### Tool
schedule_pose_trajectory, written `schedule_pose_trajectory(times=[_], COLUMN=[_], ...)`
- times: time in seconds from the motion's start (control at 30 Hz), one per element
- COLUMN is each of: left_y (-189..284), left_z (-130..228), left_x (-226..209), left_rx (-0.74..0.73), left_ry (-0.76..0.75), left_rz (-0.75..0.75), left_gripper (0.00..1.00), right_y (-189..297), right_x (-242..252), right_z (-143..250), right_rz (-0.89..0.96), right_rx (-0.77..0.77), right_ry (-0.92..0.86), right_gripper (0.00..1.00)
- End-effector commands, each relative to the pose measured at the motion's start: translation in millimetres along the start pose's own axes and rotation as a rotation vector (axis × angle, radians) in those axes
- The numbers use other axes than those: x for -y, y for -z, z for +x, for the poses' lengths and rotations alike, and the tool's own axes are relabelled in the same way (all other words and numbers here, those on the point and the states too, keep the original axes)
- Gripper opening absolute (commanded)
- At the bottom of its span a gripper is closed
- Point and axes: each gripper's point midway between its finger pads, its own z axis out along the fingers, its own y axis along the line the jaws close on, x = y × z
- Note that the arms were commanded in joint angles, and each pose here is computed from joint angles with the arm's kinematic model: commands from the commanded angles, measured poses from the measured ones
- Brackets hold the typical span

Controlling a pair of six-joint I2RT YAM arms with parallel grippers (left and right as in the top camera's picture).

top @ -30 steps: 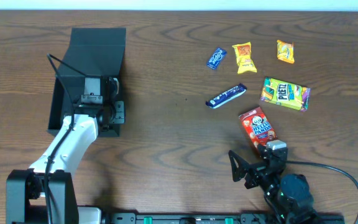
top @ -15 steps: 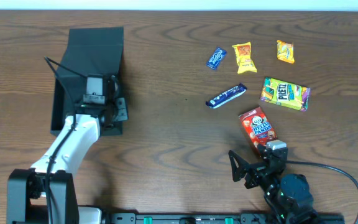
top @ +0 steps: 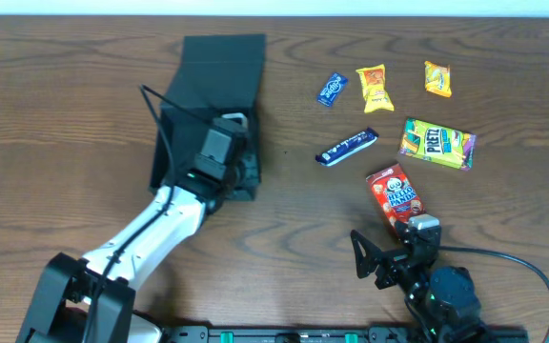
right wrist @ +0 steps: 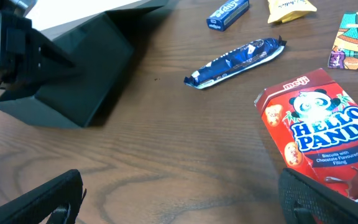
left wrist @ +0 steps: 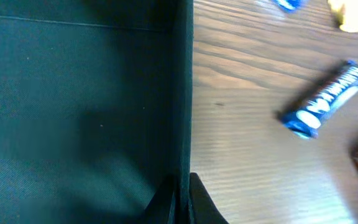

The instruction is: Pack container

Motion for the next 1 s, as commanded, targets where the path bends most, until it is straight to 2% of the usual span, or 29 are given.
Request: schedule_pose_trajectory(times=[0.0,0.3,0.53,0.57,0.6,0.63,0.67,0.8,0.97], left_y=[0,-15,-19,-19,-18,-18,-17,2,57], left_z=[3,23,22,22,21,21,20,10,-31], left_x=[24,65,83,84,84,86,87,103,99], left_rx=[-0.001,-0.022,-0.010,-0.008,-0.007,-0.008,-0.012,0.008,0.178], left_ry=[0.056,0.104,0.110,0.110,0.109,0.105,0.105,0.042,-0.076], left_rz=[0.052,0.131,0.171,0.173,0.175,0.180,0.186,0.253,0.207], left_gripper=[0.06,0.06,0.06,0.29,0.66,0.90,0.95,0.95,0.95], right_y=[0,0,0,0,0,0,0,0,0], right_x=[3,3,3,3,3,3,3,3,3], right_z=[0,0,0,0,0,0,0,0,0], right_rz=[0.010,0.010,0.010,0.010,0.010,0.010,0.010,0.010,0.010], right_rx=[0.005,0.005,0.005,0.005,0.005,0.005,0.005,0.005,0.005], right_ry=[0.010,0.010,0.010,0.010,0.010,0.010,0.010,0.010,0.010], right_gripper=[0.99,0.99,0.99,0.99,0.99,0.99,0.99,0.99,0.99])
